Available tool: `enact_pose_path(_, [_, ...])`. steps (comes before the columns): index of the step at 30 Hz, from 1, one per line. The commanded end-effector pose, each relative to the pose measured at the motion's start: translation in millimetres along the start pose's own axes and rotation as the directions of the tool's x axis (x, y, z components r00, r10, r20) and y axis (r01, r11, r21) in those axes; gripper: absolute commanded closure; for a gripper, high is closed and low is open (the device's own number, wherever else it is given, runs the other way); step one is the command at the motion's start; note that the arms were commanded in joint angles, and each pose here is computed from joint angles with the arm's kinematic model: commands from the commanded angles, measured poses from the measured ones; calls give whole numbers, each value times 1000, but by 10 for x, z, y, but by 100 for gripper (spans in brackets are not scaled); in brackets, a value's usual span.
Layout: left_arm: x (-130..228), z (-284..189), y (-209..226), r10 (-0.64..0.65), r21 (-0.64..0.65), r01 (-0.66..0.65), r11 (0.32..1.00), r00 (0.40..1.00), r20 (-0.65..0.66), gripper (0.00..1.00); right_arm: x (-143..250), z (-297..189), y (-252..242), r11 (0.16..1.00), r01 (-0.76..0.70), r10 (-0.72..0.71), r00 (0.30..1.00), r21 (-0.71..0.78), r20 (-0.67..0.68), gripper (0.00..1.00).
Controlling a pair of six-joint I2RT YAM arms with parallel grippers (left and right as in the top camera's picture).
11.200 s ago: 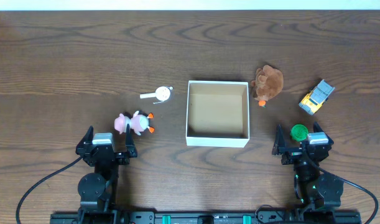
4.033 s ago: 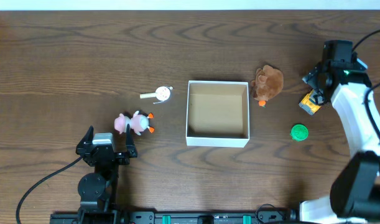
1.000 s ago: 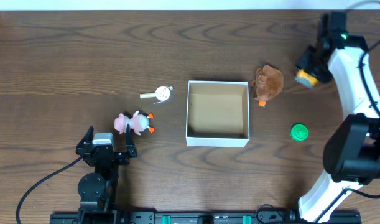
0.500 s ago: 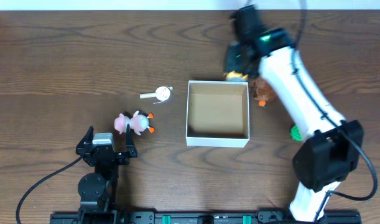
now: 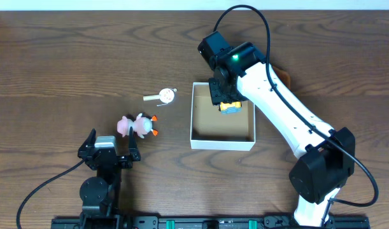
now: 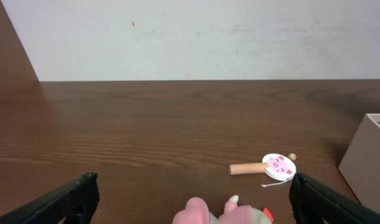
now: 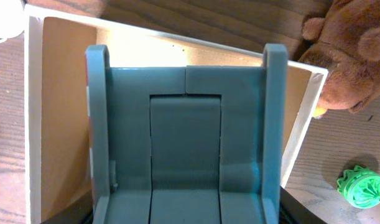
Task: Pack container
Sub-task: 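Carry the truck with the right gripper over the white box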
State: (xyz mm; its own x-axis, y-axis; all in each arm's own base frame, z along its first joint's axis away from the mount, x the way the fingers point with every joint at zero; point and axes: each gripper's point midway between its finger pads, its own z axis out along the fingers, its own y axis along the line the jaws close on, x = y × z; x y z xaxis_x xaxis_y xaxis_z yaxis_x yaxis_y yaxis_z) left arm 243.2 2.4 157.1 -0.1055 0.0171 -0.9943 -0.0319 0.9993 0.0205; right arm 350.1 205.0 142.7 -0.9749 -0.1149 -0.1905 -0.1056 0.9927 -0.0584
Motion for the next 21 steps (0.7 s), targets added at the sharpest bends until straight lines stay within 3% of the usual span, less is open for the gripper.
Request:
enact_pose_path(1, [201,27,0,10,0,-10,1000,999,-49,2,-6,37,-43,998,-49,49,999,29,7,64])
enact_pose_path(9, [201,27,-1,10,1,-10,1000,999,-49,2,273,290,-89,987,-148,154,984,68,-90,64])
enact_pose_path(21, [201,27,-1,10,1,-10,1000,999,-49,2,576,649,-136,978,-183,198,966,102,-164,62])
